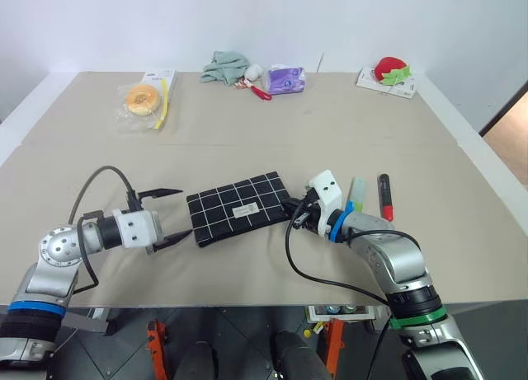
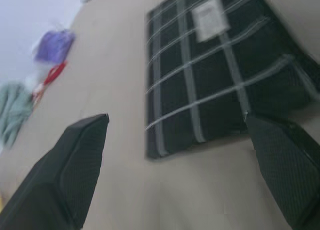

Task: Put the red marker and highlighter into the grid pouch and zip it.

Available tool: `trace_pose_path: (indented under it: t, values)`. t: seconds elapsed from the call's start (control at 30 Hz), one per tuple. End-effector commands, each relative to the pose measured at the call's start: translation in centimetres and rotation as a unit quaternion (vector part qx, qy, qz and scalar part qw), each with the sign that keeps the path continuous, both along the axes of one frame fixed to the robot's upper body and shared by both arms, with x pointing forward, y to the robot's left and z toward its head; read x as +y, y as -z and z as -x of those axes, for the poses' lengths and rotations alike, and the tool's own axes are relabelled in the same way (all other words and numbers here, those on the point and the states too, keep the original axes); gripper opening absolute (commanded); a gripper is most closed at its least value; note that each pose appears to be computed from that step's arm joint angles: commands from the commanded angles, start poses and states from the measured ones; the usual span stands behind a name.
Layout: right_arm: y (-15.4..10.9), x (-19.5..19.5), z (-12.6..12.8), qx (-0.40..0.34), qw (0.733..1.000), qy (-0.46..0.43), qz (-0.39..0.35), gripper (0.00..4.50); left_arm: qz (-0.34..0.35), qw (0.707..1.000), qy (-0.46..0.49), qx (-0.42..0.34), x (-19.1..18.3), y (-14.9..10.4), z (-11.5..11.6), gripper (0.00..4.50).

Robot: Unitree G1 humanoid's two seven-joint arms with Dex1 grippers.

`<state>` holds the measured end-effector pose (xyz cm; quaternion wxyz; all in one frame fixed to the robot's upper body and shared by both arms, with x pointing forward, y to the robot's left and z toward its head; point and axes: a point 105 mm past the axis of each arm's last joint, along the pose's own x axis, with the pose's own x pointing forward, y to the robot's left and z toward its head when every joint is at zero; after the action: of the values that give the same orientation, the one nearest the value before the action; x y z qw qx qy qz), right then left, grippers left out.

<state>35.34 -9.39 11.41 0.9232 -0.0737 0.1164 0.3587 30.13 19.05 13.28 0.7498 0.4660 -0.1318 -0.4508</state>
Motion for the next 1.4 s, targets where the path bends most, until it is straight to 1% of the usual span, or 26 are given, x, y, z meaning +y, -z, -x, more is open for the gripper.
trace_pose_path:
  t: [0.03, 0.13, 0.3, 0.4, 0.57, 0.67, 0.83, 1.17, 1.23, 1.27, 1.33, 1.4]
  values:
    - [1.4, -0.5, 0.0, 0.022, 0.999, 0.015, 0.021, 0.04, -0.063, 0.995, 0.053, -0.061, -0.7, 0.0, 0.7, 4.50]
    - [1.6, -0.3, 0.1, 0.023, 0.999, 0.015, 0.023, 0.04, -0.111, 0.985, 0.090, -0.092, -0.9, 1.1, 1.1, 4.50]
    - [1.5, -0.1, 0.2, 0.021, 0.999, 0.015, 0.024, 0.04, -0.140, 0.975, 0.127, -0.118, -1.0, 2.3, 1.2, 4.50]
    - [1.3, -0.1, 0.2, 0.018, 0.999, 0.016, 0.023, 0.04, -0.149, 0.969, 0.140, -0.138, -1.1, 2.3, 1.0, 4.50]
    - [1.2, 0.1, 0.3, 0.016, 1.000, 0.015, 0.022, 0.04, -0.147, 0.960, 0.172, -0.164, -1.8, 2.7, 0.8, 4.50]
    - [1.1, 0.0, 0.3, 0.015, 1.000, 0.016, 0.022, 0.04, -0.149, 0.957, 0.170, -0.182, -2.6, 2.6, -0.2, 4.50]
    - [1.0, 0.1, 0.4, 0.013, 1.000, 0.017, 0.021, 0.04, -0.144, 0.955, 0.178, -0.190, -3.9, 3.0, -1.1, 4.50]
    - [0.6, 0.0, 0.6, 0.011, 1.000, 0.020, 0.020, 0.04, -0.144, 0.953, 0.185, -0.191, -5.1, 4.4, -1.8, 4.50]
    - [0.6, 0.0, 0.7, 0.010, 1.000, 0.020, 0.020, 0.00, -0.148, 0.953, 0.187, -0.189, -5.1, 4.8, -1.8, 3.93]
    - [0.6, 0.0, 0.7, 0.010, 1.000, 0.019, 0.020, 0.00, -0.147, 0.953, 0.187, -0.189, -5.1, 4.9, -1.8, 3.54]
    - [0.5, 0.0, 0.7, 0.010, 1.000, 0.018, 0.021, 0.00, -0.148, 0.952, 0.187, -0.190, -5.1, 5.0, -1.9, 2.53]
    - [0.5, 0.0, 0.7, 0.010, 1.000, 0.017, 0.021, 0.00, -0.149, 0.952, 0.187, -0.192, -5.0, 5.1, -2.0, 1.43]
